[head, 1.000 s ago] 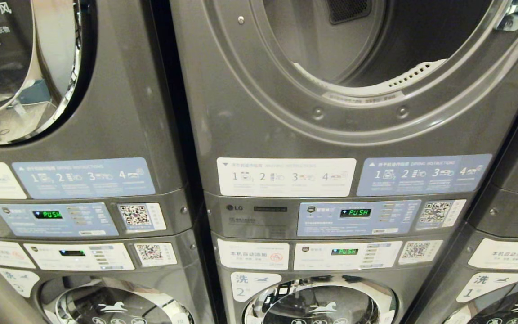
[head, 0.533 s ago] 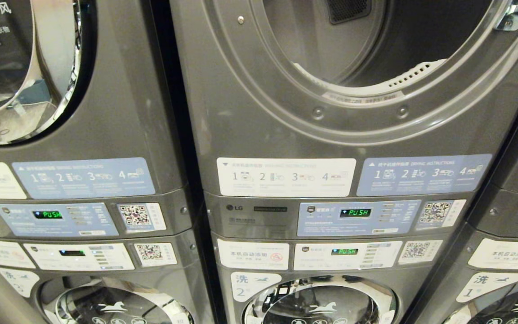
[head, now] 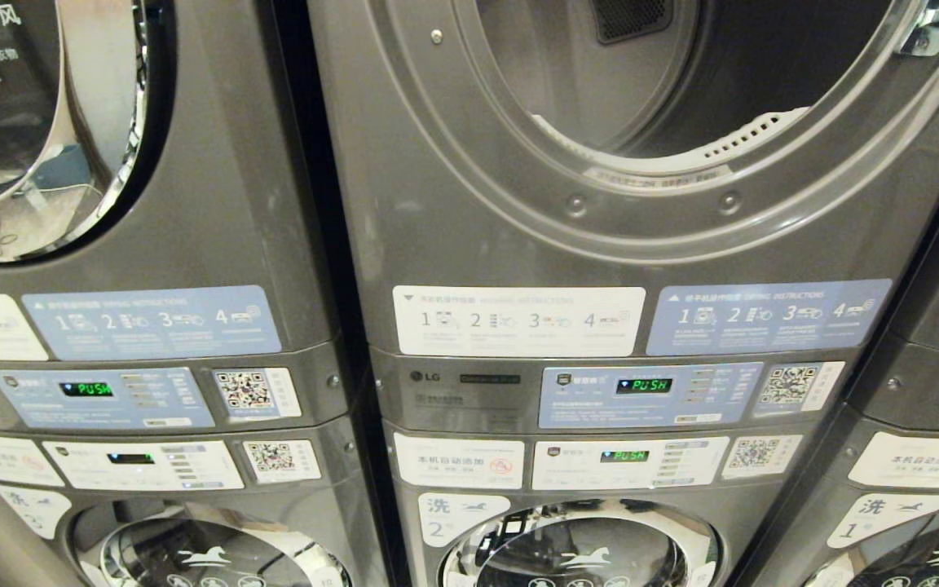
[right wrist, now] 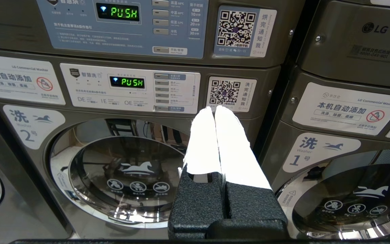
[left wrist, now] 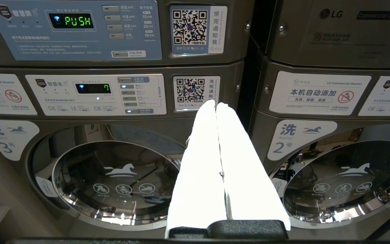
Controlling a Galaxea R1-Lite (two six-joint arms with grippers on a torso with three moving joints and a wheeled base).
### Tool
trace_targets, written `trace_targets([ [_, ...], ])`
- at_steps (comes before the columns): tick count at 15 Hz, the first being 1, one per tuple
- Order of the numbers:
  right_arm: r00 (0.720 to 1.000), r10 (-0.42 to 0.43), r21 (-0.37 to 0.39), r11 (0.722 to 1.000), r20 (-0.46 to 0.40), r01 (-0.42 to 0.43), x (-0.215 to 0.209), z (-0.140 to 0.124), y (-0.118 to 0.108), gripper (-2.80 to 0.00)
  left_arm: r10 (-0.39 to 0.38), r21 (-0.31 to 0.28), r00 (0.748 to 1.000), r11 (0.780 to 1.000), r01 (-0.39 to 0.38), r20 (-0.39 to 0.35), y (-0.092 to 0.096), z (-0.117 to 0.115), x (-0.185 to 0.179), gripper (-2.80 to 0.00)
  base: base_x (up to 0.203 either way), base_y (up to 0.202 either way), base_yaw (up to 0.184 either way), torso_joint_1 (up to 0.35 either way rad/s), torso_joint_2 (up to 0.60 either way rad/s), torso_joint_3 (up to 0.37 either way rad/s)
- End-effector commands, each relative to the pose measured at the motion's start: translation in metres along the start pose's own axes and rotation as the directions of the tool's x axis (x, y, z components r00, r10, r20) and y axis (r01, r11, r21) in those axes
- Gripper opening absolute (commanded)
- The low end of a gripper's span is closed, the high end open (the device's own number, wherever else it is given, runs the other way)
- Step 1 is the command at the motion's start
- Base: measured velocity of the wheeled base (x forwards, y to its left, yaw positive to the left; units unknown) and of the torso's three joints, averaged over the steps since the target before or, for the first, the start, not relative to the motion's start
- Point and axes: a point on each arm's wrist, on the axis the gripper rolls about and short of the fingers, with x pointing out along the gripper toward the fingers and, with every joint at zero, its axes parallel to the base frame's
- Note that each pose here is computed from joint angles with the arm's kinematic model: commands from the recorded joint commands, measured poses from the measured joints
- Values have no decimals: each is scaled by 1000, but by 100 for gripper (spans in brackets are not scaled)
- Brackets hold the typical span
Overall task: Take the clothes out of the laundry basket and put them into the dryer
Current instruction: Open the dryer
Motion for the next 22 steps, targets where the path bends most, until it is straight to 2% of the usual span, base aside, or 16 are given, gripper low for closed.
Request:
trace_targets([
  [1, 1000, -2, -2, 1000, 5, 2, 0, 0, 0, -280, 1, 0, 1000, 1000, -1, 0, 0, 0, 0, -280, 0, 0, 0, 0, 0, 0],
  [14, 1000, -3, -13, 1000, 1, 3, 0, -1, 0, -280, 1, -6, 1000, 1000, -1, 2, 0, 0, 0, -280, 0, 0, 0, 0, 0, 0],
  [22, 1000, -3, -3, 1000, 2, 3, 0, 0, 0, -280, 1, -6, 1000, 1000, -1, 3, 0, 0, 0, -280, 0, -177, 2, 4, 1, 2],
])
